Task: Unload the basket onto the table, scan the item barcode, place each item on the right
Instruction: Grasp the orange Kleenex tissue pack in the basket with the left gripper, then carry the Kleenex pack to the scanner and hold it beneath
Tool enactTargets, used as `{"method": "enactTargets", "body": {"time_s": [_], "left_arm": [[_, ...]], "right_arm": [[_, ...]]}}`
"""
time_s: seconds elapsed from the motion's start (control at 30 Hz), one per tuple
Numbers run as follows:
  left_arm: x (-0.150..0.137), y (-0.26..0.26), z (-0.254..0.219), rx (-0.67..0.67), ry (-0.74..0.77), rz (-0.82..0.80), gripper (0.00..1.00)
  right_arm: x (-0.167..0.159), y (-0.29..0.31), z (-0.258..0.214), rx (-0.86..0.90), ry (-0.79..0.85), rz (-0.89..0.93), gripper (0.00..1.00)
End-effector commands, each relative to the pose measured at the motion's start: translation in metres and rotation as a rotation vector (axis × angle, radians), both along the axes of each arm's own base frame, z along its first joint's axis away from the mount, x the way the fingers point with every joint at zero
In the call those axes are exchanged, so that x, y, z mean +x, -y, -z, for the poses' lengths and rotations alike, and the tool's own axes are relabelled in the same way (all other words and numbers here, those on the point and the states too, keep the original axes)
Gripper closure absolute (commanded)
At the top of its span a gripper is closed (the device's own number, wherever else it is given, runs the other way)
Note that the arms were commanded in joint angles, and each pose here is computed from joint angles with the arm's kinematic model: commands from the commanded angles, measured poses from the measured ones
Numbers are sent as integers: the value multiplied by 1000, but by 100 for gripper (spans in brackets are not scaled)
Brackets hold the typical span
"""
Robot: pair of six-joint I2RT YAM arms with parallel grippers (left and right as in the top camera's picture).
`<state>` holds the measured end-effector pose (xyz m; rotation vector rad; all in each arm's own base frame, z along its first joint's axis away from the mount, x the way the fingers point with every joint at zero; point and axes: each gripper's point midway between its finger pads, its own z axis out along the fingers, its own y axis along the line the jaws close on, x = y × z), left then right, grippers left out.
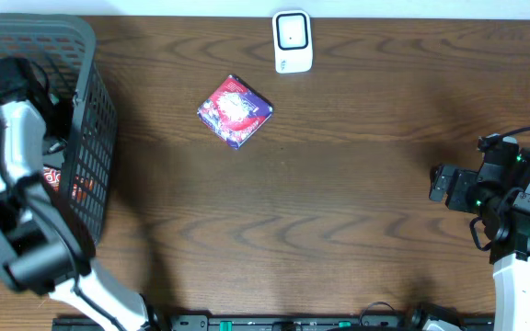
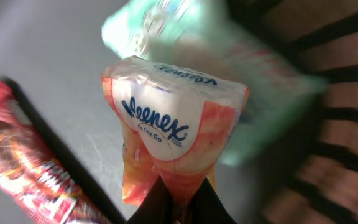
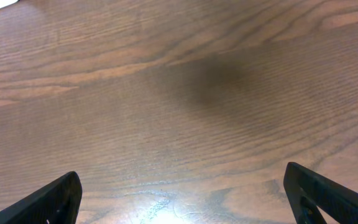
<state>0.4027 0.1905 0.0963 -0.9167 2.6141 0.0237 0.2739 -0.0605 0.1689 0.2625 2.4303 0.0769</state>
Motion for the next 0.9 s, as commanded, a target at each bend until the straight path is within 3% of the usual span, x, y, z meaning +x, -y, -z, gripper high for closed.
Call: {"method": "enactTargets", "body": {"time_s": [0.0,0.2,0.47,0.63,0.87], "left_arm": [[6,17,-116,7,296,11,93],[-15,57,-209,-23,546,103,93],[-39,128,-272,-218,748,341,93],[-41,186,-284,-420,789,550,93],[-22,273,-245,-568,652,771,93]], "right_arm": [[2,3,-5,-1,10,14,1],[2,3,-5,-1,10,14,1],[2,3,-5,-1,10,14,1],[2,3,-5,-1,10,14,1],[2,3,-5,-1,10,14,1]]}}
